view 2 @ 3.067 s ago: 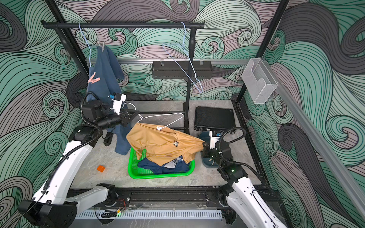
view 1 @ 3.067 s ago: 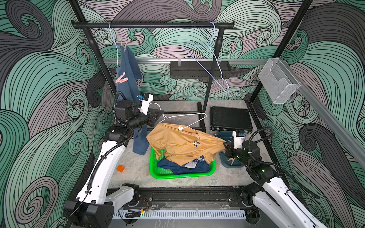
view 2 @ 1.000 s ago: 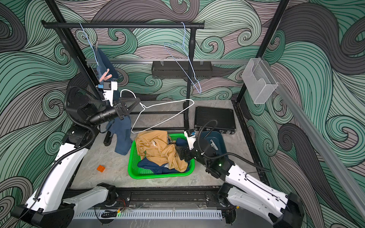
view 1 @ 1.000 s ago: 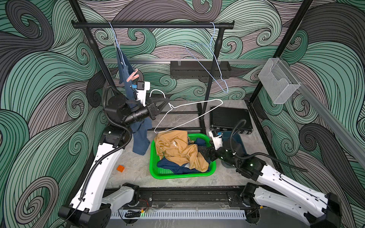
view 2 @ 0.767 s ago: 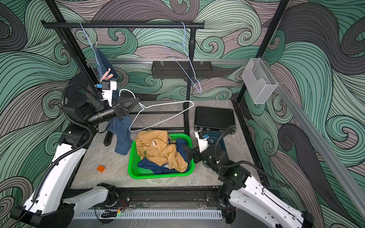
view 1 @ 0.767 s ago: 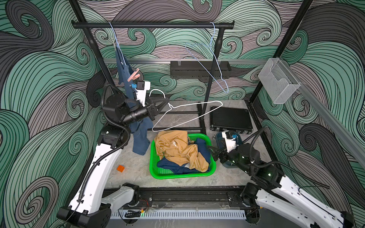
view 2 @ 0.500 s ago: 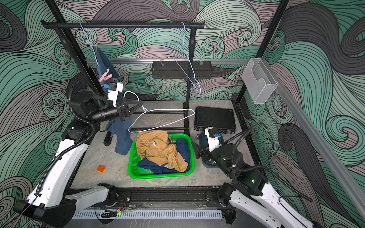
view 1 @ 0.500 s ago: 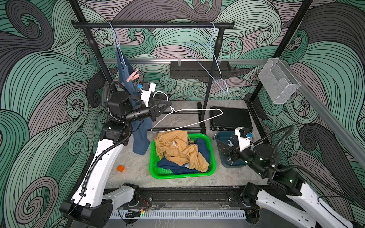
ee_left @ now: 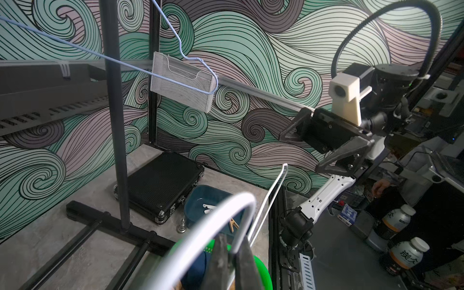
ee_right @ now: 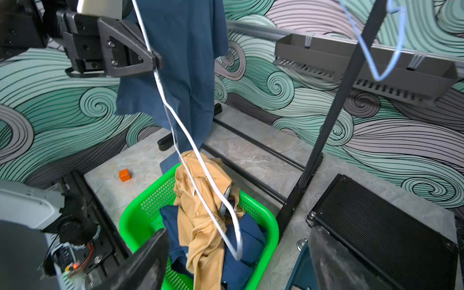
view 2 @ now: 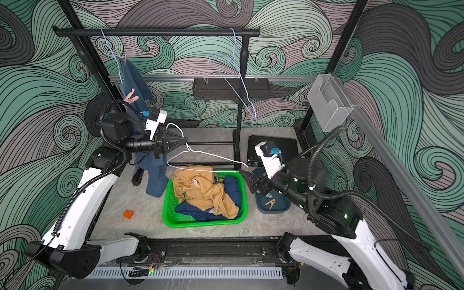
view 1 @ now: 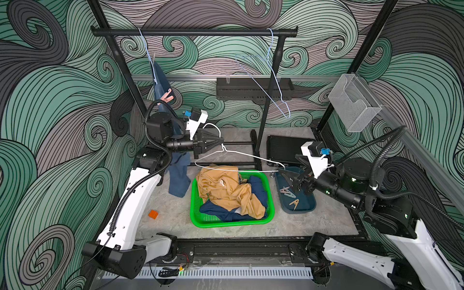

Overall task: Remove the clothespins securing t-shirts to the hanger
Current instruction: Place the hanger on the clothes rail.

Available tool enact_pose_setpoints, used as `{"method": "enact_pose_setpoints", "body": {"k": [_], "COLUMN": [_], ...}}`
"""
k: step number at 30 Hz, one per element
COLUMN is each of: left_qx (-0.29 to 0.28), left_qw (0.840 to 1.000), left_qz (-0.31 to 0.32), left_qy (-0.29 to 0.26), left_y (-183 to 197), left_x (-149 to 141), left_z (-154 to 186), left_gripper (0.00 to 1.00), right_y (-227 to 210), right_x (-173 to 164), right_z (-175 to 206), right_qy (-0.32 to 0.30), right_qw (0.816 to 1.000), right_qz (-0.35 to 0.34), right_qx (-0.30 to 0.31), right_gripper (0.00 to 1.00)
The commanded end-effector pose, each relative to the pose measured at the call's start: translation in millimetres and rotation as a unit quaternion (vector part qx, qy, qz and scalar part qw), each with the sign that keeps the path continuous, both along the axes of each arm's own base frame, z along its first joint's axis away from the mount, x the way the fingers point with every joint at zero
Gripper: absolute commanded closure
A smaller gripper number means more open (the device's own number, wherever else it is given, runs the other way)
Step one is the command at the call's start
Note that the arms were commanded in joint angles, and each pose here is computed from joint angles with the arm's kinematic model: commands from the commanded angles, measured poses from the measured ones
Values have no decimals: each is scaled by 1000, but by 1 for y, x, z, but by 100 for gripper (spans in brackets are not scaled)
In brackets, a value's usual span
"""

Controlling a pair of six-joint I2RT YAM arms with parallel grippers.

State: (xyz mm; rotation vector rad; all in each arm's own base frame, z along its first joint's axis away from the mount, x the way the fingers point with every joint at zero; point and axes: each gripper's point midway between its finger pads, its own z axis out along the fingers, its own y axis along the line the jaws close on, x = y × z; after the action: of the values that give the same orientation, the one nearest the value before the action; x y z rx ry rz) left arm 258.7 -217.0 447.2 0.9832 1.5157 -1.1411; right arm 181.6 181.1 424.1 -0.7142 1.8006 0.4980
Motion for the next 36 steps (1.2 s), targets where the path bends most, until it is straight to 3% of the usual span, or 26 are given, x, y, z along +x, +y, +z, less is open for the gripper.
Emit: {"method": "enact_pose_setpoints", "body": {"k": [1,11,18,20,25,29,36], "left_qx": [9,19,26,29,27,25,23], "left_qw": [999,999,999,999,999,999,999], "left_qz": [-18,-19,-17,-16,-22,-27,-29], "left_qy": [-42,-38,-40,-41,-34,-31,-29], "left_y": [2,0,1,1,-3,-5,-6], "left_x": [-11,-4,-4,-3,-3,-5,-6], "left_z": [0,-10,-13,-15,-17,-17,-15], "left_gripper": [99,98,98,99,98,98,99], "right_y": [20,90,104,103,120,146,173], "right_x": [-8,18,28,27,32,43,54], "right_z": [-8,-22,-38,-38,-34,-30,-33], "right_qy": [28,18,30,30,26,27,27], "right_qw": [998,989,986,987,988,988,984], "right_qz": [49,107,112,111,125,151,174], "right_qx": [-25,-96,-119,-116,-82,-34,-18], "right_gripper": [16,24,42,46,41,48,56]}}
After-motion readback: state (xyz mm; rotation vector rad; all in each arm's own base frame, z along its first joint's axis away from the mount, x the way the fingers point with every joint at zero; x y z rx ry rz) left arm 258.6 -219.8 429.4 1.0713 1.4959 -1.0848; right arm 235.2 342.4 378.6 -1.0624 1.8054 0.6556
